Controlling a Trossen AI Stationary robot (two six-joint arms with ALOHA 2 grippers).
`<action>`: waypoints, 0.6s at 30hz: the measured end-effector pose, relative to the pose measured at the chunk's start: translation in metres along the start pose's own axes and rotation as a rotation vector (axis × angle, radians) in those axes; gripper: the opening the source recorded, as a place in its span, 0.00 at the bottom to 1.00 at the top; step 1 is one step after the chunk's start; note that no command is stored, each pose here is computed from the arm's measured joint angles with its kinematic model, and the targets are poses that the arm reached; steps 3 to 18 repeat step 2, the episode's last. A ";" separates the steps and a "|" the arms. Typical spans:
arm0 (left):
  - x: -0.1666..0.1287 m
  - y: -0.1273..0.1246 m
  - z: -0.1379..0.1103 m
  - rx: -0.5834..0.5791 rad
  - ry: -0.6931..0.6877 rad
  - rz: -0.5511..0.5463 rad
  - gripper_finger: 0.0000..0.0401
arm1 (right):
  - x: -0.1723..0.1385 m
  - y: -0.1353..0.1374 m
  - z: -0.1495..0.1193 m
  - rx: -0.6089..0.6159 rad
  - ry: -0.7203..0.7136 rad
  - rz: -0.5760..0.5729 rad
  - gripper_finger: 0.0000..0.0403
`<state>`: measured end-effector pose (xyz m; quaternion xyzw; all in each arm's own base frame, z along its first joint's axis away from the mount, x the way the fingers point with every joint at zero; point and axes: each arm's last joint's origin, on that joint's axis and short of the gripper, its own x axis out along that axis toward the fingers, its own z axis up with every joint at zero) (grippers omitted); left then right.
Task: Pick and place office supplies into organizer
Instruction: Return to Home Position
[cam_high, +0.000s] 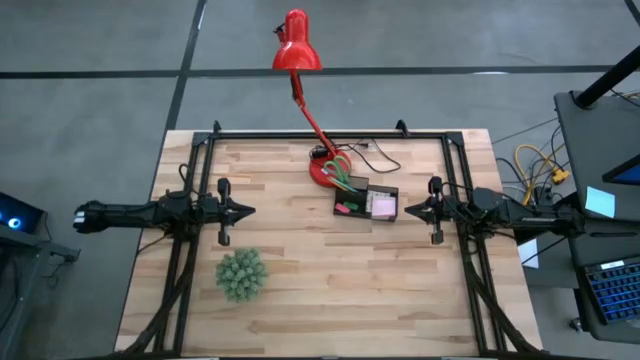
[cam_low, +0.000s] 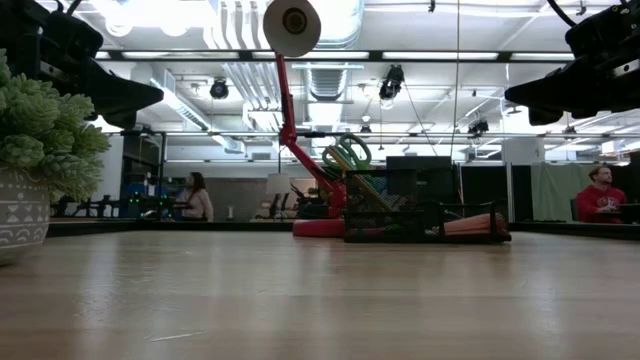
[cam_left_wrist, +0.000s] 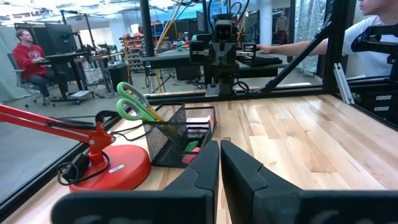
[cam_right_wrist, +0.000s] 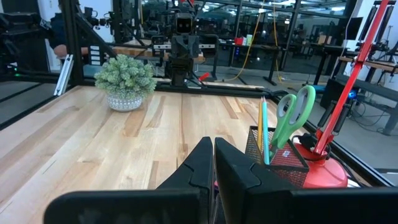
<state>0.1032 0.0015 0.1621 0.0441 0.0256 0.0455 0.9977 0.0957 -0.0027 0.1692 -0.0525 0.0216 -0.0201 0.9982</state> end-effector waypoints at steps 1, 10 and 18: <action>0.000 0.000 0.000 0.000 0.000 -0.001 0.00 | 0.000 0.000 0.000 0.000 0.000 0.000 0.02; 0.000 0.000 0.000 0.000 0.000 -0.001 0.00 | 0.000 0.000 0.000 0.000 0.000 0.000 0.02; 0.000 0.000 0.000 0.000 0.000 -0.001 0.00 | 0.000 0.000 0.000 0.000 0.000 0.000 0.02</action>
